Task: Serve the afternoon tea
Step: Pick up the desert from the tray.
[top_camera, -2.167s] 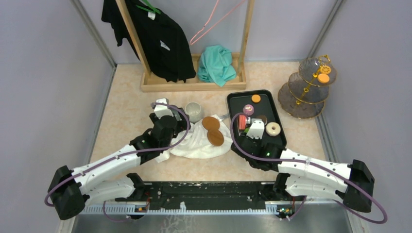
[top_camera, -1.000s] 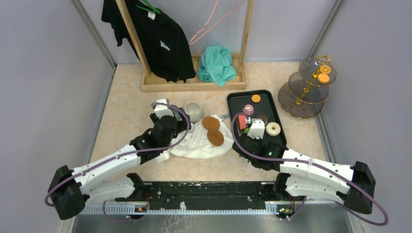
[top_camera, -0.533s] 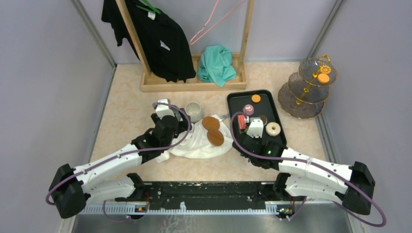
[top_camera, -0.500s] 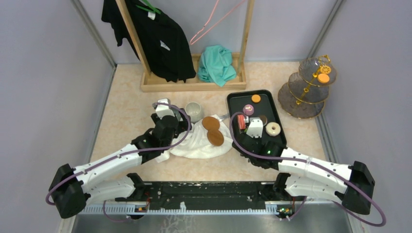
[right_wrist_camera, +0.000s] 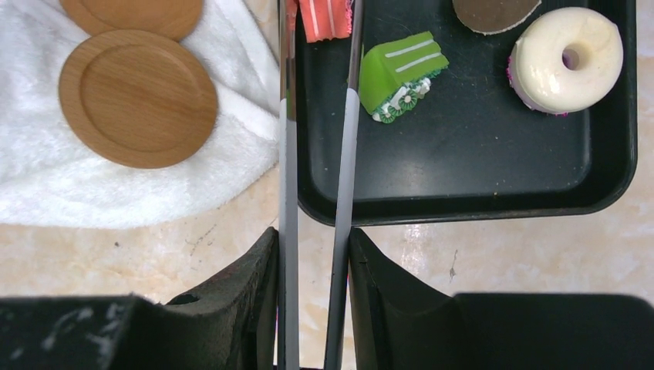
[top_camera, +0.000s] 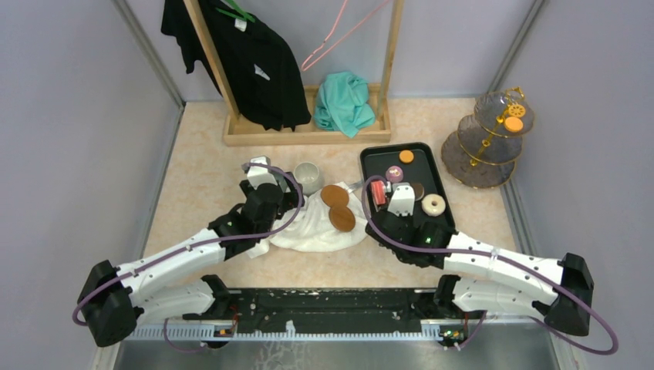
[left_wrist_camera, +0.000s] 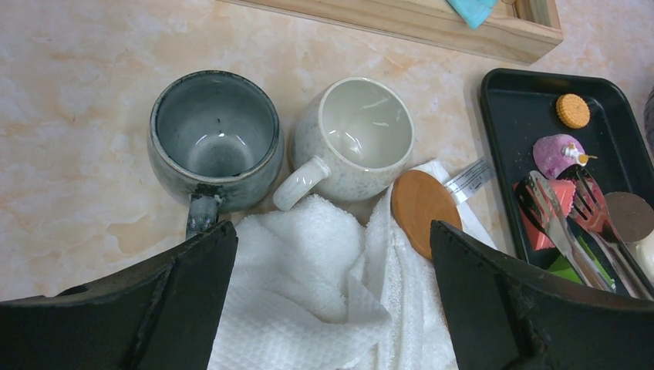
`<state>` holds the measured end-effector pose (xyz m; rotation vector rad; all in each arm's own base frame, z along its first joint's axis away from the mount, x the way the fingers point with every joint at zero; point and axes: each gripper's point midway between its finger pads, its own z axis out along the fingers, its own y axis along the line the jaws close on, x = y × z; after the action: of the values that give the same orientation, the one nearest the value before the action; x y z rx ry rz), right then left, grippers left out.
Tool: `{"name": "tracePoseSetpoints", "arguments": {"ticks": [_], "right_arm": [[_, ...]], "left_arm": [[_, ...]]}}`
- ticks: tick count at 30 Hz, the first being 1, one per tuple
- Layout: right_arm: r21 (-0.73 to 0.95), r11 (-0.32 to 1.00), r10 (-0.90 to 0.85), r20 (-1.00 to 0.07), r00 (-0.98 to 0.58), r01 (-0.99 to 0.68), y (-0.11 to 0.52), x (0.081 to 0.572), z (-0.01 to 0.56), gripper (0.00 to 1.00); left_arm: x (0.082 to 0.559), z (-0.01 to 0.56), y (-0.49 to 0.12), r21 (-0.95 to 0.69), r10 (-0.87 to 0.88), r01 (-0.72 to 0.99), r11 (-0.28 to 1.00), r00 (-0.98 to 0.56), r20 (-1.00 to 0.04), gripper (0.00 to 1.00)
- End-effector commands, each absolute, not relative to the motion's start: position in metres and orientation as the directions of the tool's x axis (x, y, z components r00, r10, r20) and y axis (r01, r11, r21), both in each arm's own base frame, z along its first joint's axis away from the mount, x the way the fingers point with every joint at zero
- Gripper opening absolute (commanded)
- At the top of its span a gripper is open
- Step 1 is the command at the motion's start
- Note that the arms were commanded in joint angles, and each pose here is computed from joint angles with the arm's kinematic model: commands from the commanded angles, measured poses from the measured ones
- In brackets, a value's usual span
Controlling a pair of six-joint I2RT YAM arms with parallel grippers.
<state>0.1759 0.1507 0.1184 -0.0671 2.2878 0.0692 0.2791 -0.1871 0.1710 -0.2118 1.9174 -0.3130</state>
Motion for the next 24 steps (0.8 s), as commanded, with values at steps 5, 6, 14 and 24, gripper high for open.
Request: {"name": "tracePoseSetpoints", "arguments": {"ticks": [5, 6, 14, 24], "right_arm": [[0.107, 0.993, 0.059, -0.828, -0.558, -0.055, 0.160, 0.185, 0.172, 0.00], [0.112, 0.992, 0.062, -0.831, -0.552, -0.056, 0.161, 0.184, 0.175, 0.00], [0.136, 0.991, 0.128, -0.881, -0.456, 0.015, 0.141, 0.193, 0.211, 0.00], [0.148, 0.980, 0.184, -0.924, -0.335, 0.132, 0.111, 0.200, 0.256, 0.00]], "left_arm": [[0.277, 0.178, -0.188, -0.345, -0.321, 0.012, 0.938, -0.343, -0.883, 0.99], [0.277, 0.178, -0.188, -0.345, -0.320, 0.012, 0.939, -0.342, -0.883, 0.99], [0.277, 0.183, -0.190, -0.348, -0.321, 0.020, 0.937, -0.339, -0.884, 0.99], [0.278, 0.189, -0.193, -0.357, -0.327, 0.032, 0.933, -0.336, -0.884, 0.99]]}}
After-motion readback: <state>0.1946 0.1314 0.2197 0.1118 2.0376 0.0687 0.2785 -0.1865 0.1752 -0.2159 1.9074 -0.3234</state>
